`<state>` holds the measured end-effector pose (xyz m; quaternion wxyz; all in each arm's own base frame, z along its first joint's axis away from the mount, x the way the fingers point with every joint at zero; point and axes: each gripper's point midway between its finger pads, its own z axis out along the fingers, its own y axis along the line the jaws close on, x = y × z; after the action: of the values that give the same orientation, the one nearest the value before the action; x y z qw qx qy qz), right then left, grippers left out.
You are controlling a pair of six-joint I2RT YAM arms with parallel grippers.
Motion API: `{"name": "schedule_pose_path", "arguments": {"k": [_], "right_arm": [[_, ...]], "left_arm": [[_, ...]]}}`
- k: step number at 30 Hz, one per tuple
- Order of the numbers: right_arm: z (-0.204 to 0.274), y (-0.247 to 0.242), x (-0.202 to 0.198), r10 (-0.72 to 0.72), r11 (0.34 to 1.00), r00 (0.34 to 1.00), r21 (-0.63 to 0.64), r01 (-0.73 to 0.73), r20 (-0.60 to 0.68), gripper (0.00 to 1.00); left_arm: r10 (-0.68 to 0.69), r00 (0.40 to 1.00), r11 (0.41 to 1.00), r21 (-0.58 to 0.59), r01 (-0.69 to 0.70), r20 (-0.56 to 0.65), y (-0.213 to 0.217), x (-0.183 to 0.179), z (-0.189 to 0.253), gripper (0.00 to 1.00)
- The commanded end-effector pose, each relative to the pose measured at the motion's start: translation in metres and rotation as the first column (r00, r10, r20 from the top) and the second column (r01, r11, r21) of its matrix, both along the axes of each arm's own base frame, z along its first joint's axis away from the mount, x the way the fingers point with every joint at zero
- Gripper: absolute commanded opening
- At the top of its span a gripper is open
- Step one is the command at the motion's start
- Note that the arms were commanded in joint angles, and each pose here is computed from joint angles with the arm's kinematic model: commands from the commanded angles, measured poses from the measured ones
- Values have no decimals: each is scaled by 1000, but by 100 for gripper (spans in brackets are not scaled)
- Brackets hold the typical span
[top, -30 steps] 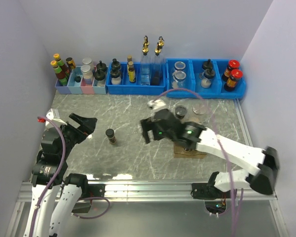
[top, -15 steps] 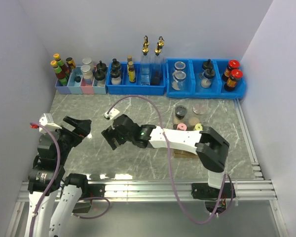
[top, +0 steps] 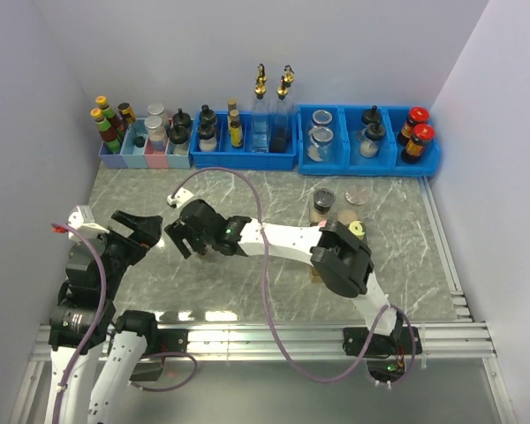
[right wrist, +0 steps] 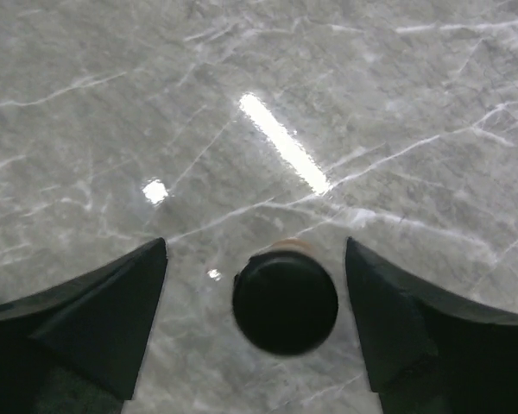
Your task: Organize the condiment bottles
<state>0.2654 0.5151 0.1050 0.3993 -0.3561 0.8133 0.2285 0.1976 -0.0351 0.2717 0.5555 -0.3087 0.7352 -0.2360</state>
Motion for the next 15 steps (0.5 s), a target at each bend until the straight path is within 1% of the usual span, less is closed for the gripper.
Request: {"name": "schedule_pose_path", "arguments": {"k": [1,2,4,7,8,10,11,12,13,15], "right_arm": [[7,2,21,-54,998,998,11,54,-21,80],[4,1,20,-56,998,998,4,56,-27,72],[3,-4,21,-71,997,997,-11,71,-28,66],[6,-15,20,-94,995,995,-25,93,-24,53],[9,-22,19,-110,993,994,-32,109,-17,41],[13,-32,20,-135,990,991,-35,135,-11,27],[21,-43,18,-158,987,987,-31,158,1,11],[26,-49,18,-173,985,985,-23,173,7,5],[32,-56,18,-195,981,981,-16,195,12,0],[54,-80,15,-251,968,968,22,250,27,0]], "left_arm": [[12,1000,1000,10,-12,20,3,-2,6,99],[13,1000,1000,12,-13,20,3,-3,5,99],[14,1000,1000,15,-14,21,4,-2,5,99],[9,1000,1000,15,-10,20,3,-1,3,99],[6,1000,1000,15,-6,18,2,0,3,99],[2,1000,1000,12,-3,15,1,1,0,99],[2,1000,1000,9,-2,16,1,1,0,99],[3,1000,1000,10,-3,13,1,2,-1,99],[2,1000,1000,9,-2,15,0,2,-1,99],[4,1000,1000,12,-4,15,1,2,-1,99]]}}
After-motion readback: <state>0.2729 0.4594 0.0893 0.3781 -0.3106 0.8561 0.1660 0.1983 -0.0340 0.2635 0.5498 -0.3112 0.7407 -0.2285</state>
